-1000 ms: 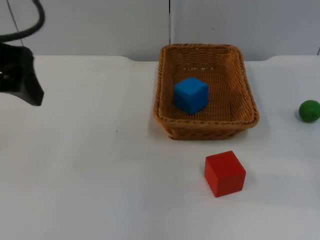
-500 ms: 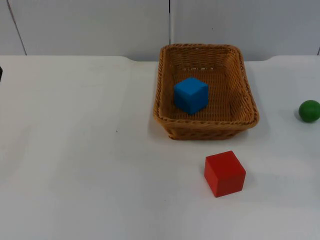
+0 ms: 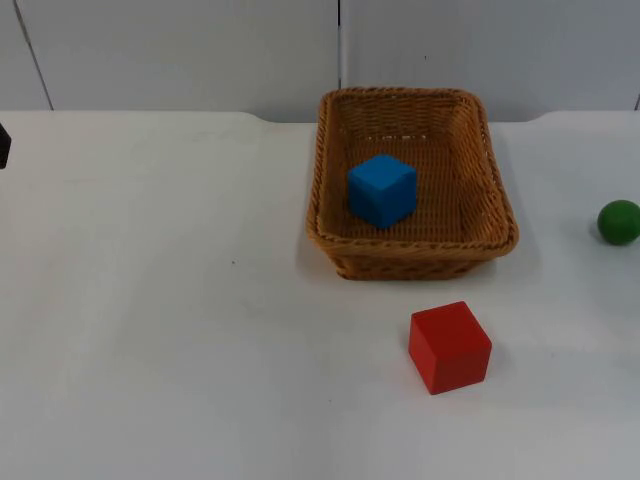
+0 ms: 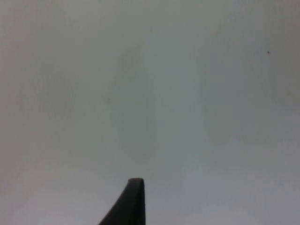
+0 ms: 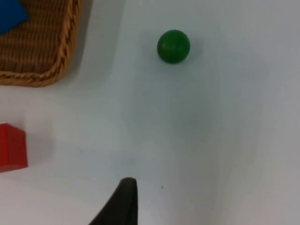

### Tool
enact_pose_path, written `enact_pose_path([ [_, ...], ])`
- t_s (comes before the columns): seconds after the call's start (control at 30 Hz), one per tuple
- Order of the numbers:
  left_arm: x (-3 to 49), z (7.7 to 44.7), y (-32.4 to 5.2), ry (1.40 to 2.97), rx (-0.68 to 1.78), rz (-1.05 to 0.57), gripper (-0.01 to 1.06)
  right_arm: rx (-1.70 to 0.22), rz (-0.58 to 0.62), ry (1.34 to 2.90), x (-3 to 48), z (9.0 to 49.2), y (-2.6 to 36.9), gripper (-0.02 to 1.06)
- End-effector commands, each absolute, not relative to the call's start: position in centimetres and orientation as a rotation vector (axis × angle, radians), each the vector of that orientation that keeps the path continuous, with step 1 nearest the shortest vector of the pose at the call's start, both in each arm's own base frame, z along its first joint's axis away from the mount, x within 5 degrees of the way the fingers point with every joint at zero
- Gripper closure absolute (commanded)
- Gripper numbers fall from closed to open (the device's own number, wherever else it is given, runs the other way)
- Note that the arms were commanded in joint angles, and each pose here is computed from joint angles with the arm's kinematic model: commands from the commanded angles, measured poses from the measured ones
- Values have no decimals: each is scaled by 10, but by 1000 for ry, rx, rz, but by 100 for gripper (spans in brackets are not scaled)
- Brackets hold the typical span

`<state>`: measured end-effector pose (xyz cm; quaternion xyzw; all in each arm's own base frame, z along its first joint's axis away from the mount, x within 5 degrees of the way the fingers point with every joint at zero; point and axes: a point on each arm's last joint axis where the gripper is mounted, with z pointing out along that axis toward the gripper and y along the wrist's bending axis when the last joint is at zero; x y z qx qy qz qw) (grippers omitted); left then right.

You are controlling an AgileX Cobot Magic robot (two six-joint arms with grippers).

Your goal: Place all geometric objects except the red cube into the basket.

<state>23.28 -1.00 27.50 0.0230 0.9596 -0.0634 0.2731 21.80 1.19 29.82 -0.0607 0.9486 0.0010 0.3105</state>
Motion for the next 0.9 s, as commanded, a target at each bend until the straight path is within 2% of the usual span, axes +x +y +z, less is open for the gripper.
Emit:
enact_pose_path([
  [0.0,233,277,-10,2558,50,-178,5,-180,-21,2536,242,293,11,-1],
  [0.07,233,277,-10,2558,48,-181,5,-183,-20,2570,277,283,12,-1],
  [0.27,233,277,-10,2557,45,-185,5,-186,-18,2619,333,254,15,-1],
  [0.43,233,277,-10,2555,45,-184,5,-199,-4,2637,396,201,24,-1],
  [0.63,233,277,-10,2552,49,-180,5,-346,-10,2650,425,155,52,-1],
  [0.87,233,277,-10,2556,49,-181,5,-354,-21,2688,433,121,52,0],
])
